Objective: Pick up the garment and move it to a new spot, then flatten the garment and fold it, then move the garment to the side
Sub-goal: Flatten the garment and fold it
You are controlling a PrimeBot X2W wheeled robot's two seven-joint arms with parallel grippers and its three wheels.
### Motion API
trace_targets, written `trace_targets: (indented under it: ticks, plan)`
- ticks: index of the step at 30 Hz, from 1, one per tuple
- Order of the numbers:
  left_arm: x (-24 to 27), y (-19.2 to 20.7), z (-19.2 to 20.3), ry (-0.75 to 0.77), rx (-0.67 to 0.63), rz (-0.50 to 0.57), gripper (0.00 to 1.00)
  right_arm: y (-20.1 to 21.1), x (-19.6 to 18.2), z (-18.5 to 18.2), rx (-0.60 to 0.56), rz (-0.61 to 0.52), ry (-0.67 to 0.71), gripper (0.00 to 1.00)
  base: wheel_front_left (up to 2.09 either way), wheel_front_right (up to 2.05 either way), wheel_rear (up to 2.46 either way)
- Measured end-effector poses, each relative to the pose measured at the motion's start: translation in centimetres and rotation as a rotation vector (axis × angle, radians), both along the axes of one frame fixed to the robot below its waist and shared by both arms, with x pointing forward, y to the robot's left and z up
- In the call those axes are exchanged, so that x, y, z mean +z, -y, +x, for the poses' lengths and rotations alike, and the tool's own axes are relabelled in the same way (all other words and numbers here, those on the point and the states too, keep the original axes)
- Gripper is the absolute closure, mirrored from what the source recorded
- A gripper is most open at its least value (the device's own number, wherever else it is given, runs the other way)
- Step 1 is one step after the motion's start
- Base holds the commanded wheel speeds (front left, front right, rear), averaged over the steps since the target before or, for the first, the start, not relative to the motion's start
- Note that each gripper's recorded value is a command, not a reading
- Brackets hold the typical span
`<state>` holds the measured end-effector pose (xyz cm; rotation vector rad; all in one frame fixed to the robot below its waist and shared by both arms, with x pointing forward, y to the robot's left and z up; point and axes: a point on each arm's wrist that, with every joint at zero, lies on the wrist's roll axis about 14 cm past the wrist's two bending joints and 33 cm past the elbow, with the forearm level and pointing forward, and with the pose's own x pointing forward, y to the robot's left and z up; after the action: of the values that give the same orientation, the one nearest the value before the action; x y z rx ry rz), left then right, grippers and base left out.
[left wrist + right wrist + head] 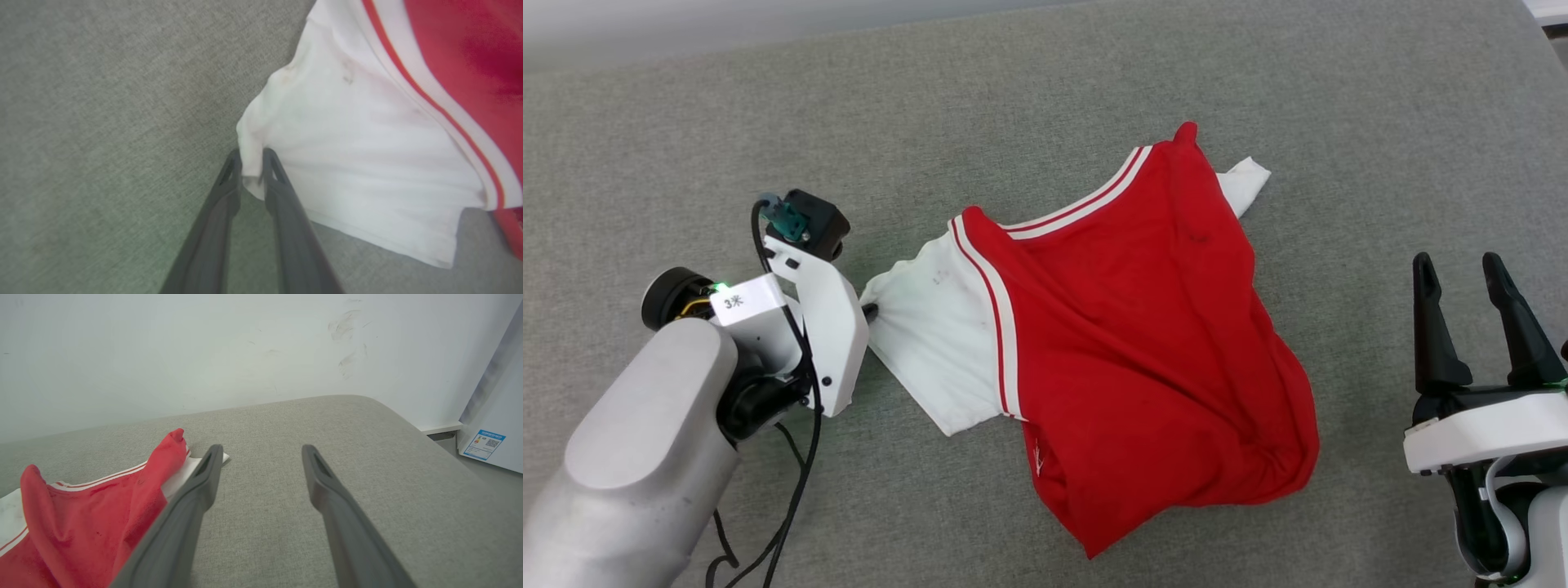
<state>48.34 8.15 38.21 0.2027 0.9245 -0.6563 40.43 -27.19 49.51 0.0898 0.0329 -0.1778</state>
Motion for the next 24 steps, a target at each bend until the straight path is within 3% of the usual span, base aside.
trace_targets:
  ticks: [7,11,24]
  plan:
    - [1.6,-3.6,1.2,0.083,0.093,0.013,1.0,-0.7,-0.3,0.2,0.022,0.0,-0.025,0.0,0.0,0.0,0.0]
    - [3.9,-5.6,1.7,0.156,0.2,-0.042,1.0,-1.5,-0.5,0.4,0.06,-0.008,-0.06,0.0,0.0,0.0,0.0]
    - [7.5,-12.4,-3.2,0.275,0.437,-0.072,1.0,-3.6,-2.3,0.9,0.153,-0.018,-0.218,0.0,0.0,0.0,0.0]
